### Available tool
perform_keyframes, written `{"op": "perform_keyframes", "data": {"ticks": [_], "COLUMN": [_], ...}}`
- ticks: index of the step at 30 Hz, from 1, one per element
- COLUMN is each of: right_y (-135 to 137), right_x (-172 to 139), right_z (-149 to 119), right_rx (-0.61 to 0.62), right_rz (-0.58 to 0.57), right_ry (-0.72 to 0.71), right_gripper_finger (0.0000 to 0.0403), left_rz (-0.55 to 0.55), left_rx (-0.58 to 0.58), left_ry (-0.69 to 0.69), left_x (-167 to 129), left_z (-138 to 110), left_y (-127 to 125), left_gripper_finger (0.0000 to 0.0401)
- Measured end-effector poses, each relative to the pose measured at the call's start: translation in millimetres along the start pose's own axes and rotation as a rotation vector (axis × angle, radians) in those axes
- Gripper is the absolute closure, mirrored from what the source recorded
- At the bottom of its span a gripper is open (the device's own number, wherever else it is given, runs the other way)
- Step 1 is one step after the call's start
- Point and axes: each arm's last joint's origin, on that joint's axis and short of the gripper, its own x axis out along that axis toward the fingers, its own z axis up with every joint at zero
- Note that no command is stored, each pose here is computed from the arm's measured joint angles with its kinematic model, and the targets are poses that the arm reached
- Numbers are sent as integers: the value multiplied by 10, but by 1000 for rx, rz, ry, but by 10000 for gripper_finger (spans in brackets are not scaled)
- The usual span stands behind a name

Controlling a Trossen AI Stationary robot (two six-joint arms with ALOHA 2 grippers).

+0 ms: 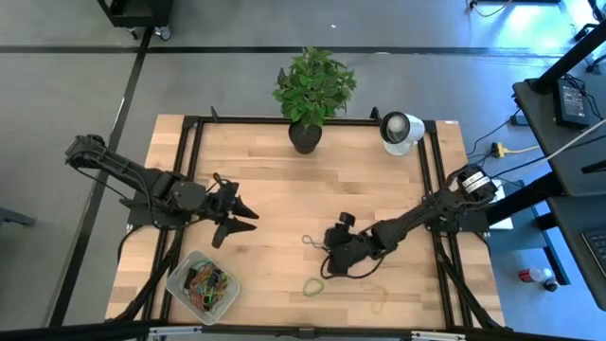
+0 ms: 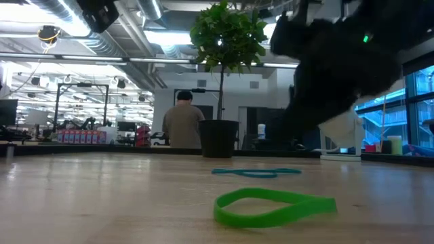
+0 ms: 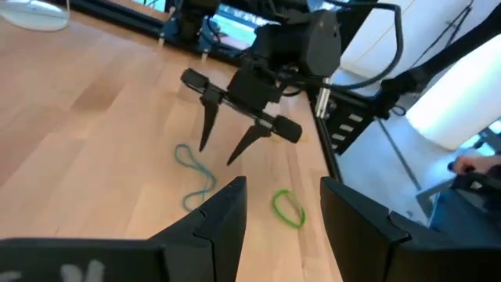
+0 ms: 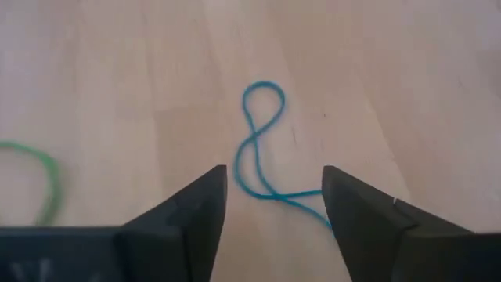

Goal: Pick and place rubber bands into bin
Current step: Put the blue rubber band into the gray bin

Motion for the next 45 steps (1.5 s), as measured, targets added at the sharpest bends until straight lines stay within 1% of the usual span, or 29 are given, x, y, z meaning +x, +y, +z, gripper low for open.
{"op": "perform_keyframes", "data": {"ticks": [2,5,9,11,13,17,18,20,23,25,28,29,31,32,35,37,40,42,45], "right_y": [-43,-80,-82,-72,-63,-79,-93,-132,-231,-344,-516,-581,-716,-778,-918,-1000,-1049,-1057,-1037], "right_x": [78,216,380,441,468,471,464,431,312,184,-71,-164,-305,-391,-640,-758,-956,-1051,-1155], "right_z": [-12,-56,-147,-187,-199,-185,-171,-130,-38,-8,113,109,4,-47,-115,-202,-129,-41,117], "right_rx": [-52,-88,-206,-235,-238,-279,-287,-292,-323,-352,-322,-306,-259,-229,-97,-29,68,87,34], "right_rz": [3,64,123,118,115,121,125,141,158,135,115,112,112,119,165,186,240,251,250], "right_ry": [31,104,172,182,178,175,176,174,185,230,199,179,154,127,-14,-64,-215,-295,-352], "right_gripper_finger": [187,191,214,238,272,369,385,391,398,400,401,401,401,401,401,402,402,402,403], "left_rz": [22,86,138,154,171,206,211,231,231,220,199,199,209,210,219,222,245,265,285], "left_rx": [13,-5,-31,-42,-62,-47,-40,-45,-66,-73,-76,-74,-64,-61,-36,-14,67,128,191], "left_ry": [-8,-56,-101,-118,-142,-177,-183,-207,-245,-259,-259,-254,-229,-223,-198,-196,-191,-184,-194], "left_x": [3,9,6,4,13,74,97,151,252,342,478,527,612,662,781,858,967,1032,1148], "left_z": [-3,17,37,45,56,68,69,72,81,74,51,52,37,45,50,83,142,187,305], "left_y": [8,22,34,36,37,31,28,22,0,-17,-43,-55,-75,-96,-130,-163,-196,-201,-204], "left_gripper_finger": [244,244,244,244,244,244,244,244,244,244,244,244,244,244,244,244,244,244,238]}}
